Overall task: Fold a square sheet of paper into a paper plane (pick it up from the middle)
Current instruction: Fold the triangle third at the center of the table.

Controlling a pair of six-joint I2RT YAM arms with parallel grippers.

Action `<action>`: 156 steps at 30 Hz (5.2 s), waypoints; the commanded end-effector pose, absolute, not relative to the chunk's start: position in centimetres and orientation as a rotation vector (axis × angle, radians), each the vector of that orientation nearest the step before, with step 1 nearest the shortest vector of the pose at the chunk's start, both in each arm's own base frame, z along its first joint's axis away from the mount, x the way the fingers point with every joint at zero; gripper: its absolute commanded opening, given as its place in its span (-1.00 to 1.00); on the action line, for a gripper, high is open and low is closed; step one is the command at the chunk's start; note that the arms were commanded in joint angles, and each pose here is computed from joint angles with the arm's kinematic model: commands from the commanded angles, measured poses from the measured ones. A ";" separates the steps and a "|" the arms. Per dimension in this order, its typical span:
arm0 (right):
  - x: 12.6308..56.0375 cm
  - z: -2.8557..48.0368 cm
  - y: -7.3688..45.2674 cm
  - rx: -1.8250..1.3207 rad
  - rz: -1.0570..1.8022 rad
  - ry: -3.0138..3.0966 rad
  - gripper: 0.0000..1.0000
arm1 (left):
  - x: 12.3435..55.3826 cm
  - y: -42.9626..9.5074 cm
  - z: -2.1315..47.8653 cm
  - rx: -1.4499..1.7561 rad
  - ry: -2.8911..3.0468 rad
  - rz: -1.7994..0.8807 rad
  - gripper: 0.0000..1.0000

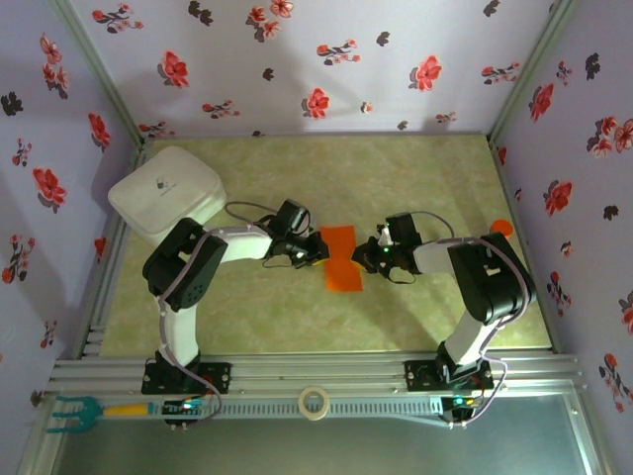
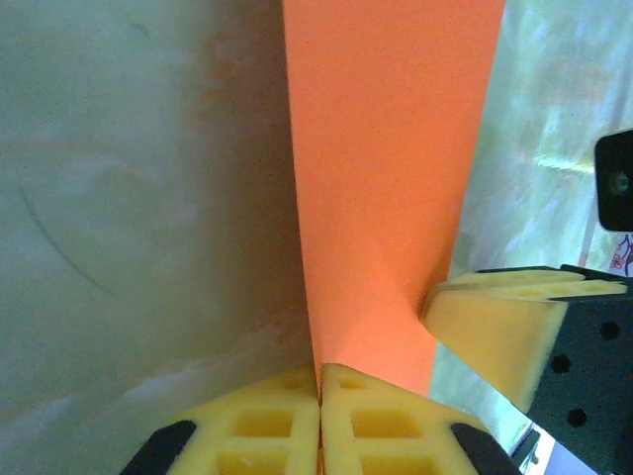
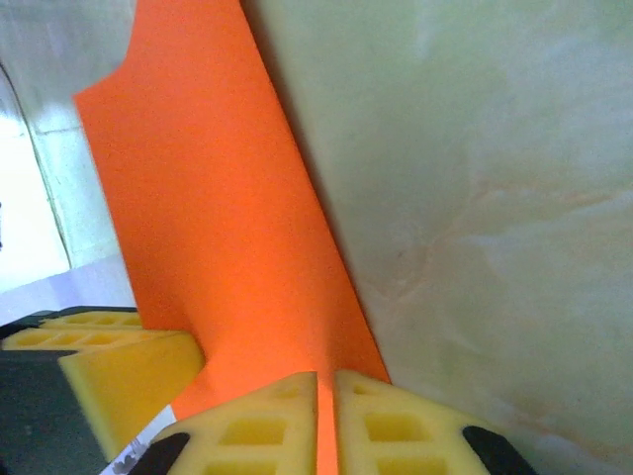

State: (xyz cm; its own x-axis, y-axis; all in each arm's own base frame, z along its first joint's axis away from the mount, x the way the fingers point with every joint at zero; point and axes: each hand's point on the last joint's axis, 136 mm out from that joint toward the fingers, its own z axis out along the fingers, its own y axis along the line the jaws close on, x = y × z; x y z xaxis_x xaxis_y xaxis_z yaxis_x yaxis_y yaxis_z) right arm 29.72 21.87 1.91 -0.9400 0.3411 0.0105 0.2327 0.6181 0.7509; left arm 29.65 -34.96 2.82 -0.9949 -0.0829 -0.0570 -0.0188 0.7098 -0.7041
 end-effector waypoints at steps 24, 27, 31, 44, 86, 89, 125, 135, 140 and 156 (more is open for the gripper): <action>27.9 9.9 20.2 -0.047 0.719 2.427 -0.15 | 29.1 -31.7 5.1 -0.111 2.777 -1.193 -0.98; 27.3 10.3 20.8 -0.161 0.677 2.382 -0.12 | 29.1 -31.6 5.1 -0.110 2.774 -1.194 -0.98; 26.3 10.4 22.3 -0.303 0.646 2.337 -0.01 | 29.1 -31.4 5.1 -0.114 2.774 -1.204 -0.98; 20.4 8.7 29.5 -1.110 0.213 2.005 0.04 | 29.2 -31.2 5.6 -0.133 2.754 -1.225 -0.98; 21.0 5.1 31.1 -1.079 -0.034 1.899 -0.48 | 29.3 -30.7 5.1 -0.193 2.735 -1.246 -0.99; 21.0 5.5 31.2 -1.055 -0.009 1.895 -0.54 | 29.3 -30.7 5.2 -0.192 2.734 -1.246 -1.00; 20.9 5.6 30.3 -1.060 -0.035 1.917 -0.53 | 29.4 -30.8 5.2 -0.201 2.738 -1.244 -1.00; 21.1 4.9 30.2 -1.100 -0.084 1.907 -0.14 | 29.4 -30.7 5.3 -0.203 2.735 -1.246 -1.00; 21.2 4.6 30.4 -1.117 -0.097 1.909 -0.12 | 29.4 -30.8 5.4 -0.202 2.734 -1.248 -1.00; 21.1 5.6 30.4 -1.089 -0.069 1.892 -0.49 | 29.4 -30.7 5.2 -0.204 2.736 -1.246 -1.00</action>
State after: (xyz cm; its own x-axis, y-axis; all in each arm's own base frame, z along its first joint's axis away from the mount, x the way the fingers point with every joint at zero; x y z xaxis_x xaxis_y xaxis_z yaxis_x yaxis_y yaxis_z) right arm 20.99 30.45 4.57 -0.1935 -0.7225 -0.6637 -0.6737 0.5897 -0.4454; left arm 29.26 -30.79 4.36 -0.9843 -0.1667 -0.0587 -0.0688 0.6676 -0.7414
